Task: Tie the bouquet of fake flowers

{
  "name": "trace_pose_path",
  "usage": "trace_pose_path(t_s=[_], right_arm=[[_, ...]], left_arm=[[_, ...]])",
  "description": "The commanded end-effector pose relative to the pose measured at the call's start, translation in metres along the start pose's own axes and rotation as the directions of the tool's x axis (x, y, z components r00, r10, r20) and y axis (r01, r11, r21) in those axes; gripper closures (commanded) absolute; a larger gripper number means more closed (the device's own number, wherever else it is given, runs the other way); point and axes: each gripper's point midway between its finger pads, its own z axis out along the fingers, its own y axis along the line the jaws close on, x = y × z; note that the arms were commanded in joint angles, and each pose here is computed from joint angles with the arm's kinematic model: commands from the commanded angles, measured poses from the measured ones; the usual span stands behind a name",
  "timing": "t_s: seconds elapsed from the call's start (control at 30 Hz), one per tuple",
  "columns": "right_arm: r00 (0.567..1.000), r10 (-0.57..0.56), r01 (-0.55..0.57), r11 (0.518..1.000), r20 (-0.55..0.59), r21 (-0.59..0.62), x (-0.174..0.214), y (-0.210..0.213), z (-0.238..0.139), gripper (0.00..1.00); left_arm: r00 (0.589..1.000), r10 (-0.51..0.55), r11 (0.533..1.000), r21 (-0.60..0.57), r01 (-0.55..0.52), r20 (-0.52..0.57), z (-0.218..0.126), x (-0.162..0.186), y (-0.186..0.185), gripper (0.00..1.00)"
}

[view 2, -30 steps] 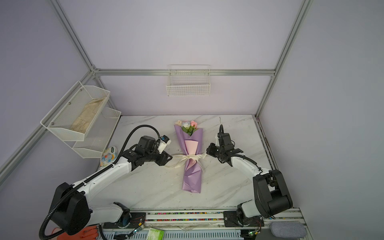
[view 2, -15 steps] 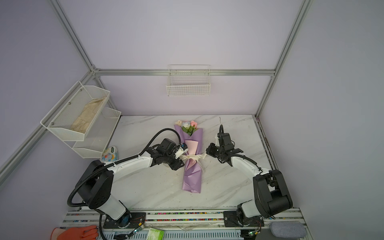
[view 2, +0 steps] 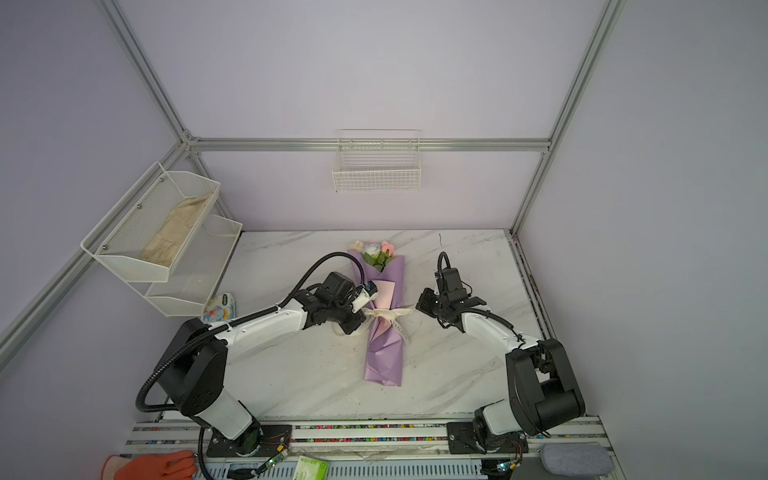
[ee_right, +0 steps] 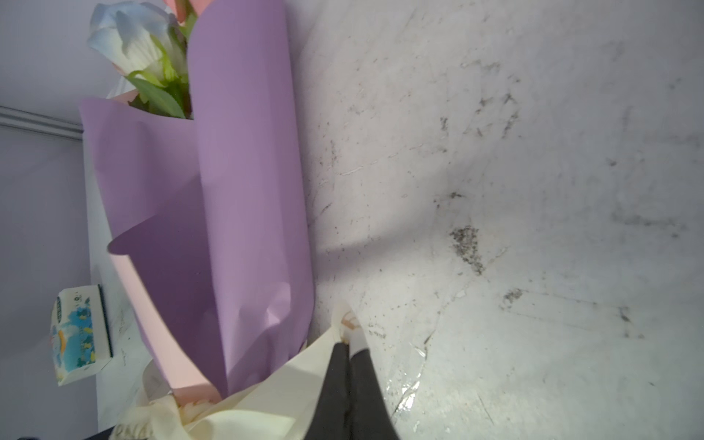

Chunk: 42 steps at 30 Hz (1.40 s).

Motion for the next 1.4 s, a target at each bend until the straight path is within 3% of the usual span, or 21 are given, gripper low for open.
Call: trace_pose_path(t_s=[0.0, 0.1, 0.3, 0.5, 0.73, 0.83, 0.93, 1.03, 1.1, 1.17, 1.23, 1.37], right_arm=[[1.0, 0.008, -0.009, 0.993, 0.011, 0.119, -0.003, -0.02, 0.007, 1.0], [1.0, -0.006, 0.004, 0.985, 0.009, 0.17, -0.001, -0.032, 0.011, 1.0], [0.998, -0.046, 0.05, 0.991, -0.031, 0.127, 0.003, -0.025, 0.021, 1.0], [0.999, -0.037, 0.043, 0.984, -0.039, 0.171, 0.004, -0.035, 0.029, 1.0], [0.995, -0.054, 0.066, 0.988, -0.088, 0.141, 0.013, -0.034, 0.041, 1.0], [0.99, -0.065, 0.075, 0.994, -0.126, 0.076, 0.019, -0.023, 0.043, 1.0], [0.995, -0.054, 0.064, 0.991, -0.082, 0.118, 0.01, -0.026, 0.035, 1.0], [0.986, -0.127, 0.13, 0.991, -0.105, 0.022, 0.009, -0.005, 0.03, 1.0], [0.985, -0.114, 0.11, 0.993, -0.126, -0.037, 0.011, 0.009, 0.024, 0.79], [0.991, -0.102, 0.1, 0.994, -0.09, -0.036, 0.003, 0.014, 0.009, 0.66], [0.995, -0.09, 0.089, 0.995, -0.03, -0.039, -0.006, 0.021, -0.013, 0.6], [0.995, -0.1, 0.098, 0.975, 0.002, -0.198, 0.006, 0.052, -0.05, 0.54]], left_arm=[[1.0, -0.023, 0.999, -0.038, 0.023, 0.001, -0.016, 0.007, 0.005, 1.0], [0.998, -0.055, 0.998, -0.008, 0.055, -0.026, -0.014, 0.021, 0.002, 1.0], [0.989, -0.078, 0.995, 0.046, 0.084, -0.126, -0.005, 0.045, -0.007, 1.0], [0.971, -0.092, 0.995, 0.02, 0.099, -0.22, 0.003, 0.067, -0.004, 1.0], [0.975, -0.086, 0.995, 0.037, 0.096, -0.204, 0.003, 0.064, -0.005, 1.0], [0.984, -0.098, 0.992, 0.067, 0.109, -0.151, -0.002, 0.051, -0.009, 1.0], [0.988, -0.124, 0.991, 0.035, 0.127, -0.091, -0.01, 0.044, -0.001, 1.0], [0.989, -0.13, 0.988, 0.078, 0.135, -0.064, -0.015, 0.039, -0.003, 0.95], [0.992, -0.122, 0.985, 0.121, 0.126, -0.034, -0.019, 0.03, -0.009, 0.95], [0.993, -0.118, 0.983, 0.14, 0.118, -0.011, -0.022, 0.023, -0.012, 0.98], [0.993, -0.117, 0.984, 0.137, 0.116, -0.003, -0.022, 0.02, -0.011, 1.0], [0.993, -0.12, 0.98, 0.161, 0.119, 0.0, -0.02, 0.016, -0.014, 1.0]])
